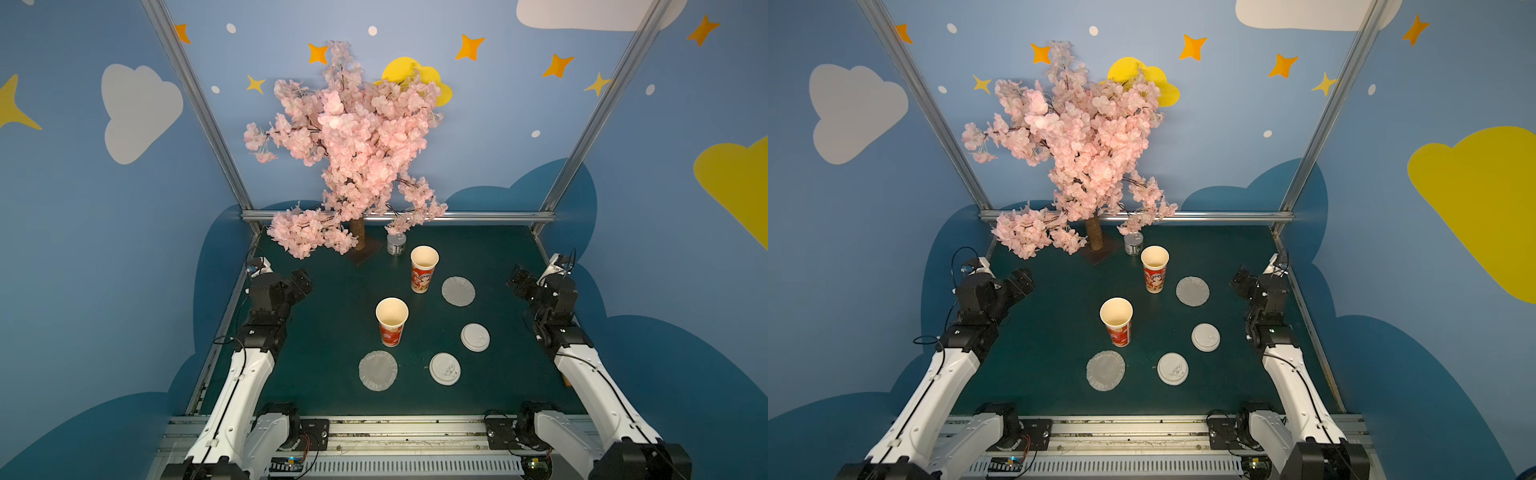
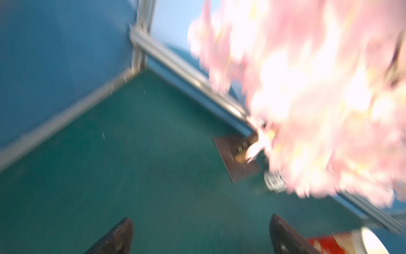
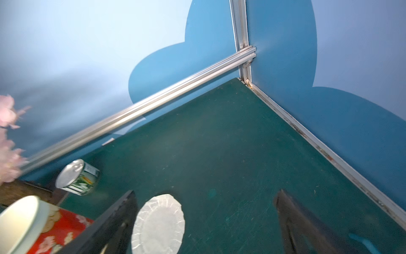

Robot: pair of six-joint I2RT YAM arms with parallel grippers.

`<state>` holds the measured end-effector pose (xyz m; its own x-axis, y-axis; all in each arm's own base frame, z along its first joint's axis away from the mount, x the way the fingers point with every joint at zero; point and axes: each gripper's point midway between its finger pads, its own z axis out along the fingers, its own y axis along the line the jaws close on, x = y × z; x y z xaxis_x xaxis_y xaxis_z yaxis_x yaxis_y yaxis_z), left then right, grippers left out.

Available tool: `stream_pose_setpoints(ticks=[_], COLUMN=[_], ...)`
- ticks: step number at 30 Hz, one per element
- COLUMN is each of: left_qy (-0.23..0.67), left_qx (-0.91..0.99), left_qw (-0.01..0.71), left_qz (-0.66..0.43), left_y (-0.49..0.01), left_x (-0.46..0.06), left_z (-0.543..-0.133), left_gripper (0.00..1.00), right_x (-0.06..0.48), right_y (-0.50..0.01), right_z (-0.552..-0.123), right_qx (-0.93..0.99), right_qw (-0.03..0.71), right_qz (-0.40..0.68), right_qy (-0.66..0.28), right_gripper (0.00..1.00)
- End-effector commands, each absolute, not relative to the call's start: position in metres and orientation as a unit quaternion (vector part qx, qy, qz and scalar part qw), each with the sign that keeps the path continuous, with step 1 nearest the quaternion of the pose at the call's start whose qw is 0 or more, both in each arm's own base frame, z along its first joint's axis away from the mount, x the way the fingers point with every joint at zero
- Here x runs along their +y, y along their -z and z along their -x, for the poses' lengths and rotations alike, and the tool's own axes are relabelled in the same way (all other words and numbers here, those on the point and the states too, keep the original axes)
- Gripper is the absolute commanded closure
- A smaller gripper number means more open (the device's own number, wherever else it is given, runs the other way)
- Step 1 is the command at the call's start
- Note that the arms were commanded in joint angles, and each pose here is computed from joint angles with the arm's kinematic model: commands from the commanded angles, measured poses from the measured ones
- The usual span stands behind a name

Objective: Put the leak-proof paper on the milk tea cups
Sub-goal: Pick up the leak-proof paper from the center of the board.

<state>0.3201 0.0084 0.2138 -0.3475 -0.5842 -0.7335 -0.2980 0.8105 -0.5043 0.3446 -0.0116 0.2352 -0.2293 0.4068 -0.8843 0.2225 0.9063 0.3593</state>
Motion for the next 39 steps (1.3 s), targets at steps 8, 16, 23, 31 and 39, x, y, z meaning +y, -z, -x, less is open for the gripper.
stream_pose_setpoints(ticks=[8, 16, 23, 31, 39], left_qy=[0.274, 0.276, 0.269, 0.262, 0.250], left_qx=[0.878, 0.915, 0.930, 0.941, 0.947], left_qw=[0.311, 0.225, 0.210, 0.190, 0.181], left_qz=[0.240, 0.191, 0.137, 0.101, 0.090], left_y=[-0.143, -0.078, -0.059, -0.045, -0.036], left_x=[-0.084, -0.131, -0.149, -0.162, -0.162], left_z=[-0.223, -0.177, -0.170, -0.168, -0.165], left_gripper=[0.19, 0.29, 0.49, 0.61, 0.72], right_x=[0.087, 0.170, 0.241, 0.312, 0.325], right_y=[-0.205, -0.164, -0.120, -0.083, -0.053], right_z=[-0.282, -0.217, -0.178, -0.150, -0.144], right_qx=[0.829, 0.865, 0.879, 0.902, 0.916], right_qw=[0.428, 0.302, 0.234, 0.130, 0.097], right_qz=[-0.162, -0.089, -0.047, 0.015, -0.005], right_qy=[-0.321, -0.392, -0.413, -0.412, -0.390], right_gripper=[0.02, 0.04, 0.43, 0.58, 0.60])
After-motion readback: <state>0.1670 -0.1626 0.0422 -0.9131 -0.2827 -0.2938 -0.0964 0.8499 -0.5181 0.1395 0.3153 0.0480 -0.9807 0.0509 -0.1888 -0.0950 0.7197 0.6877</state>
